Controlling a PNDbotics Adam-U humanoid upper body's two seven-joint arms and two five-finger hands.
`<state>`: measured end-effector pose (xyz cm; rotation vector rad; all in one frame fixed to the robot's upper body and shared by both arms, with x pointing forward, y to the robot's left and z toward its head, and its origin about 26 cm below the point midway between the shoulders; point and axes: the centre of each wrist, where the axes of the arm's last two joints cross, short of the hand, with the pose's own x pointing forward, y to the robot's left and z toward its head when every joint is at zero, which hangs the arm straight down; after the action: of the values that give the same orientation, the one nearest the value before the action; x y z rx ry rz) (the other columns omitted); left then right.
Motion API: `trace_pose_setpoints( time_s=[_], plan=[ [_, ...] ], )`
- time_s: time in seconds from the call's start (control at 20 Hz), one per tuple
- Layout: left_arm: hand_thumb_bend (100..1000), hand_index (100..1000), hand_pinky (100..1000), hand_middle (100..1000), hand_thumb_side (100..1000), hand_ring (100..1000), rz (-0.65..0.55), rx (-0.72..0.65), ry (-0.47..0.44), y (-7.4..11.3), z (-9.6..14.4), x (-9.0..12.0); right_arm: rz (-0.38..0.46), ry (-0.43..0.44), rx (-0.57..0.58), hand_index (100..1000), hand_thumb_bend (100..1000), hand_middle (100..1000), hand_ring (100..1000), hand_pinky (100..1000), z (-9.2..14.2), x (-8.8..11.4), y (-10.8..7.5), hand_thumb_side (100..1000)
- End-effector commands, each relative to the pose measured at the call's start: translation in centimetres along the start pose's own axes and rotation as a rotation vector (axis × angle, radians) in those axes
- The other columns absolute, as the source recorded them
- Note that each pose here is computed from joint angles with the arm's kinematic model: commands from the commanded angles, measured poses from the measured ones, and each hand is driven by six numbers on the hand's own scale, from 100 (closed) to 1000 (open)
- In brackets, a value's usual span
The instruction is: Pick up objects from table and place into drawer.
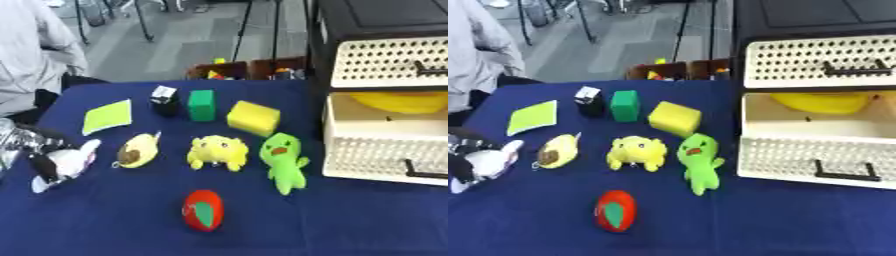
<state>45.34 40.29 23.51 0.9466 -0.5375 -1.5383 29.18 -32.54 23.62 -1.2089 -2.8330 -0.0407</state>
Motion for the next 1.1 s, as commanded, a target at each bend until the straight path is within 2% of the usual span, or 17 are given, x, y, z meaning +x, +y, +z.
trace_pose_setpoints(
  time_s=[0.05,0.15,0.2,0.25,0.4,0.5,0.8,1.1],
  plan=[
    [332,1000,673,817,366,785,-0.048,0.008,0.054,0.6,1.0,-1.4,-0.016,-0.029,-0.029,807,100,567,657,472,-0.9,0.2,-0.2,764],
    [329,990,629,789,365,762,-0.068,0.009,0.060,0.3,0.9,-1.4,-0.014,-0.028,-0.036,807,100,567,657,472,-0.9,0.1,-0.4,763],
    [320,939,615,765,367,751,-0.072,0.014,0.060,0.2,0.9,-1.3,-0.013,-0.027,-0.040,807,100,567,657,471,-0.9,0.1,-0.4,762],
    [314,925,610,758,367,747,-0.073,0.020,0.061,0.2,0.8,-1.3,-0.012,-0.024,-0.043,807,100,567,658,471,-0.9,0.1,-0.4,763],
    [287,828,496,673,382,682,-0.058,0.043,0.059,0.0,0.7,-1.2,-0.011,-0.018,-0.043,806,100,567,658,472,-0.8,0.1,-0.4,764],
    [256,798,441,641,388,641,-0.046,0.058,0.058,-0.1,0.6,-1.2,-0.011,-0.016,-0.045,807,100,566,658,472,-0.8,0.1,-0.4,763],
    [151,775,386,619,387,610,-0.020,0.132,0.072,0.4,1.1,-1.2,-0.010,-0.010,-0.036,807,100,566,659,472,-0.5,0.1,-0.4,765],
    [143,763,376,609,307,600,-0.075,0.178,0.102,1.5,2.4,-0.9,-0.012,-0.004,-0.032,806,100,566,659,472,-0.4,0.1,-0.4,765]
  ],
)
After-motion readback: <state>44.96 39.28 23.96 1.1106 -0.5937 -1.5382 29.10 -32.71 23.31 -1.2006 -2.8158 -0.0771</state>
